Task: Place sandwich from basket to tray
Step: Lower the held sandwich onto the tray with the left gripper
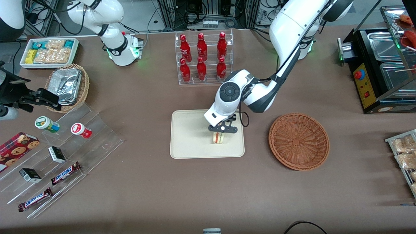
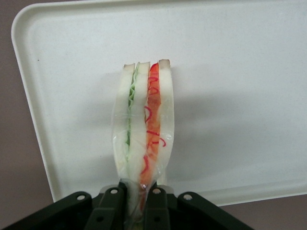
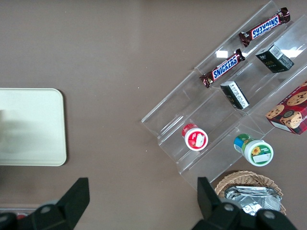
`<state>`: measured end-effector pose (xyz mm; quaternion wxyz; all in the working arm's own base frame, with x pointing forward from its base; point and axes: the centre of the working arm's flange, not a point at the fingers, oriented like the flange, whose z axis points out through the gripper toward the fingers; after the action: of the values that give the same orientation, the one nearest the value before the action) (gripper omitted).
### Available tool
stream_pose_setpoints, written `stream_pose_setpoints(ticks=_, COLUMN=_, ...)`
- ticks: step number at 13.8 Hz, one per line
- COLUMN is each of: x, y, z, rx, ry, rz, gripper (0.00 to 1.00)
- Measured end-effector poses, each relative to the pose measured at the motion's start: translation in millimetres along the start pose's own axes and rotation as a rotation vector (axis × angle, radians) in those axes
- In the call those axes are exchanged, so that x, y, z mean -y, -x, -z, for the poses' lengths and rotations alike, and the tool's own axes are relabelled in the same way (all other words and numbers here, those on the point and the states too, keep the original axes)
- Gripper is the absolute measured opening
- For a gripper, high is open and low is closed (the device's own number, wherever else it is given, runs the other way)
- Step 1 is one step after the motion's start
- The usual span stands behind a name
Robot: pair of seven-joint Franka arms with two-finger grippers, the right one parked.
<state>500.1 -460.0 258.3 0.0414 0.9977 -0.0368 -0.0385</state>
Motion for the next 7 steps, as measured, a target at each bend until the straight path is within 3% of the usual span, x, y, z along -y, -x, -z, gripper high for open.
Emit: stream_pose_setpoints(ticks=7, x=3.5, y=-2.7, z=-8.7, rx=0.008, ry=-0.008, rz=0.005, gripper=0.15)
